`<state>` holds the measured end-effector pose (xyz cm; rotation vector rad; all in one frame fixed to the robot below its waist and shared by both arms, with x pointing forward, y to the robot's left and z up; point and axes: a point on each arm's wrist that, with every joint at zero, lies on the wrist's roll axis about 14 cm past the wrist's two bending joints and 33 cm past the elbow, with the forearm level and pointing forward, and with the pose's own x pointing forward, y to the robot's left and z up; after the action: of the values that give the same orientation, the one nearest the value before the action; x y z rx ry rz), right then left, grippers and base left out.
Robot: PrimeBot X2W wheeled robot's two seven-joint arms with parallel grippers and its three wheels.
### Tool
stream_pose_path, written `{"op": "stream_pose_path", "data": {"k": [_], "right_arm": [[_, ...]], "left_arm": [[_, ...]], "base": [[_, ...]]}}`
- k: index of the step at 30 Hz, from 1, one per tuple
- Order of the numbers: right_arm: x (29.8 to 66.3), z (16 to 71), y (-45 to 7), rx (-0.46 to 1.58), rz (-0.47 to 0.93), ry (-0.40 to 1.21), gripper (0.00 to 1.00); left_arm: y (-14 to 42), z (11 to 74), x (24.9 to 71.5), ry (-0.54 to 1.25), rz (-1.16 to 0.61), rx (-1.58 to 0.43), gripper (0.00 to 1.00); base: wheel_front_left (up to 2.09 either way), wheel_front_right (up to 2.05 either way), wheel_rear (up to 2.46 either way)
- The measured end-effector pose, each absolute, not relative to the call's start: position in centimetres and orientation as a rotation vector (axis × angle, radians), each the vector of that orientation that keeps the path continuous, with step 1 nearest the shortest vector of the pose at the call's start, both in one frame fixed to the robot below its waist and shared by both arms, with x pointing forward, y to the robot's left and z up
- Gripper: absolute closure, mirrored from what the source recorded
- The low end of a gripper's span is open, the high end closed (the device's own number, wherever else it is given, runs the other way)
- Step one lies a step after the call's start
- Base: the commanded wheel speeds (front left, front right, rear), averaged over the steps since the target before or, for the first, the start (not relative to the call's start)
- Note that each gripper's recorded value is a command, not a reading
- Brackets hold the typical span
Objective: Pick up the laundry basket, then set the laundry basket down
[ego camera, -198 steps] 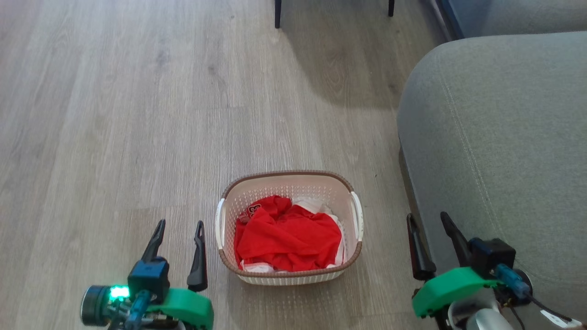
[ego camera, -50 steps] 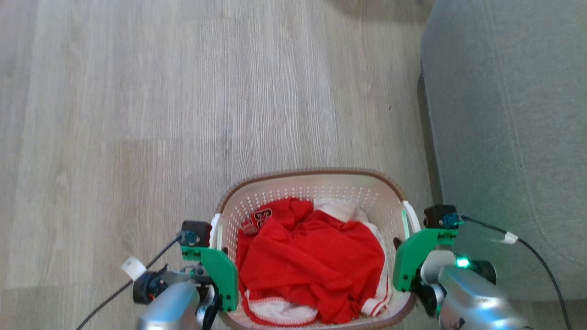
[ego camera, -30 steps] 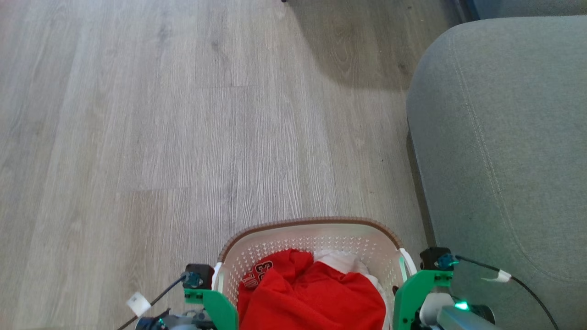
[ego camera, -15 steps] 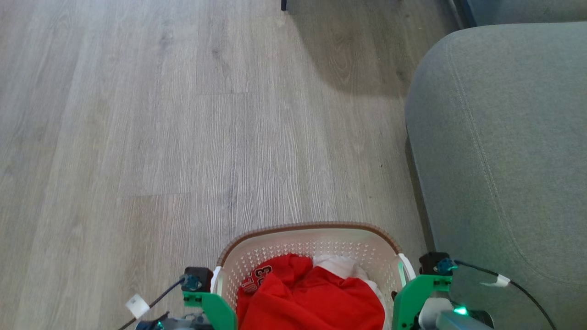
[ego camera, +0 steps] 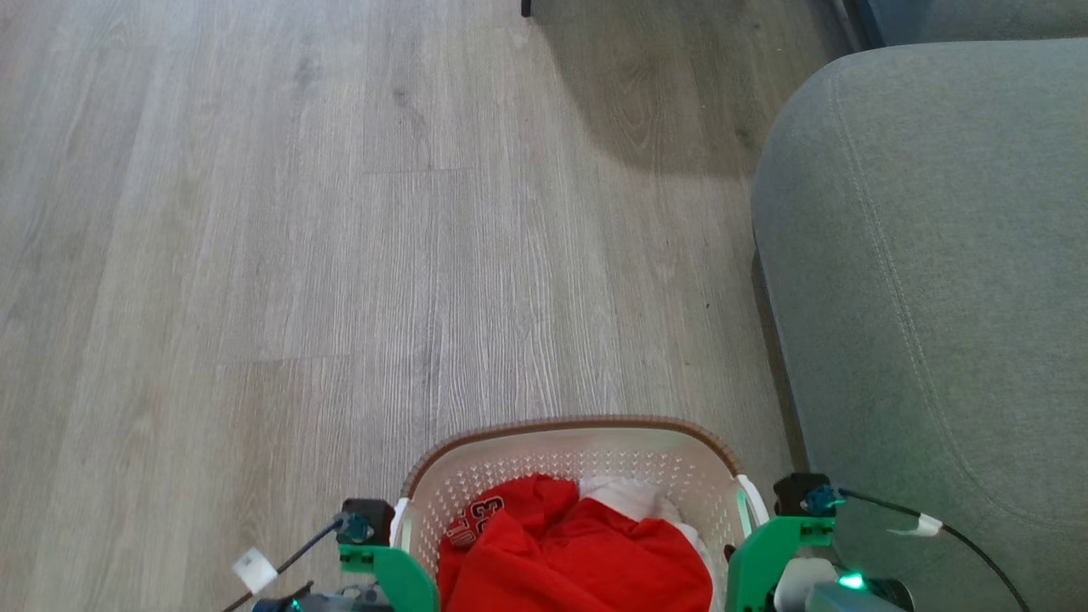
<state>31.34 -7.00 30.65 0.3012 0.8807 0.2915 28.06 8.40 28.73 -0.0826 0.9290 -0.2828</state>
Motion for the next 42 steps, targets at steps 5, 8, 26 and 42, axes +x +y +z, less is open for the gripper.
{"op": "stream_pose_path", "data": {"k": [5,8,26,42], "right_arm": [[31.4,30.7,-6.9,0.304,0.292,0.879,1.00],[31.5,30.8,-6.9,0.306,0.292,0.876,1.00],[34.0,31.0,-6.9,0.301,0.297,0.850,1.00],[42.0,30.2,-6.6,0.291,0.300,0.795,1.00]], "left_arm": [[8.5,28.7,28.1,0.926,-0.274,-0.083,1.00],[8.5,28.6,28.0,0.930,-0.271,-0.088,1.00],[8.6,28.5,30.3,0.913,-0.272,-0.077,1.00],[8.7,27.5,38.3,0.858,-0.274,-0.064,1.00]], "base": [[0.00,0.00,0.00],[0.00,0.00,0.00],[0.00,0.00,0.00],[0.00,0.00,0.00]]}}
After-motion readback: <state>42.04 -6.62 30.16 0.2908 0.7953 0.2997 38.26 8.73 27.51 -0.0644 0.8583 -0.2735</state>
